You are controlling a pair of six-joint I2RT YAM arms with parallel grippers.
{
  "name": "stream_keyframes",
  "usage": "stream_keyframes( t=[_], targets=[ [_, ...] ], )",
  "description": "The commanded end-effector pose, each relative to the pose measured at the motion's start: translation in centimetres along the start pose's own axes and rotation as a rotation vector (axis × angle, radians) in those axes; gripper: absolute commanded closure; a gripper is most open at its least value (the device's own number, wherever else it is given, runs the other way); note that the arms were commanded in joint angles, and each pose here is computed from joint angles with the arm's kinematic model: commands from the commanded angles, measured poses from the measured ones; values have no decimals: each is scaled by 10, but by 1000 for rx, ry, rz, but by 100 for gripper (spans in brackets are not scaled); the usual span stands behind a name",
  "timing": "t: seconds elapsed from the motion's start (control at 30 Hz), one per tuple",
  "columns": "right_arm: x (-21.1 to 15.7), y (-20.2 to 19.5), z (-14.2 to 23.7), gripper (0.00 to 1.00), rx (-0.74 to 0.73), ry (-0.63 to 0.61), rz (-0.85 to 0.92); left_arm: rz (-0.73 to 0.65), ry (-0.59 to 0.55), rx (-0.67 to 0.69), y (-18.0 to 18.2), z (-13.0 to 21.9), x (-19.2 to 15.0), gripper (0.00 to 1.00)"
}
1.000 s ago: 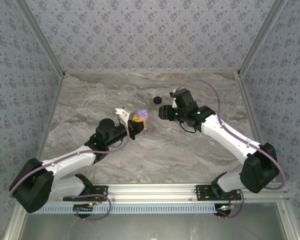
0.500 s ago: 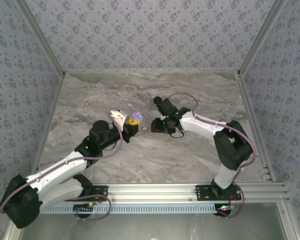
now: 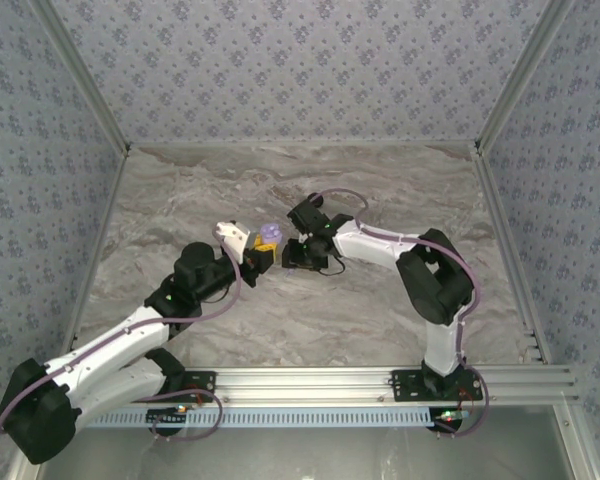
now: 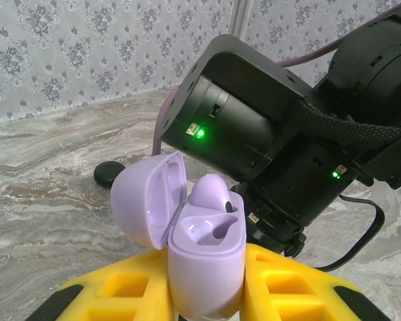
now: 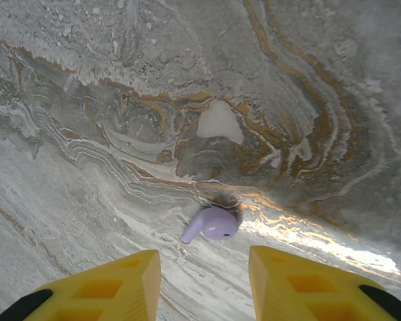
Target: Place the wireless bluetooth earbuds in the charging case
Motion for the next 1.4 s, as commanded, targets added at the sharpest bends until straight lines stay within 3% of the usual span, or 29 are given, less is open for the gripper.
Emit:
stream_keyframes(
  t=[0.0,0.67,0.9,1.1,1.37],
  targets=[
    [-2,1,-6,61,-51,13,-16,-19,-37,5,-1,4,10,75],
    [-5,-7,-31,64,-180,23,6,-10,-56,13,0,6,10,75],
    [-6,-11,-37,73,-206,28,12,-12,-56,16,0,6,10,75],
    [-3,-15,-32,80,-213,19,36,-11,-52,17,0,6,10,74],
    [5,-32,-11,80,-209,14,111,-12,-47,17,0,6,9,74]
  ],
)
Point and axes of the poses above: each hand's point on the last joint's axis, 136 mm out from that joint toward the fingers, its own z axis back along the fingers, its own y axis along the line the jaws close on, x = y × z, the point moved 6 cm from there along z, back along the fingers, and after that the axes turned 12 degrees about -z, right-handed, at the moved point
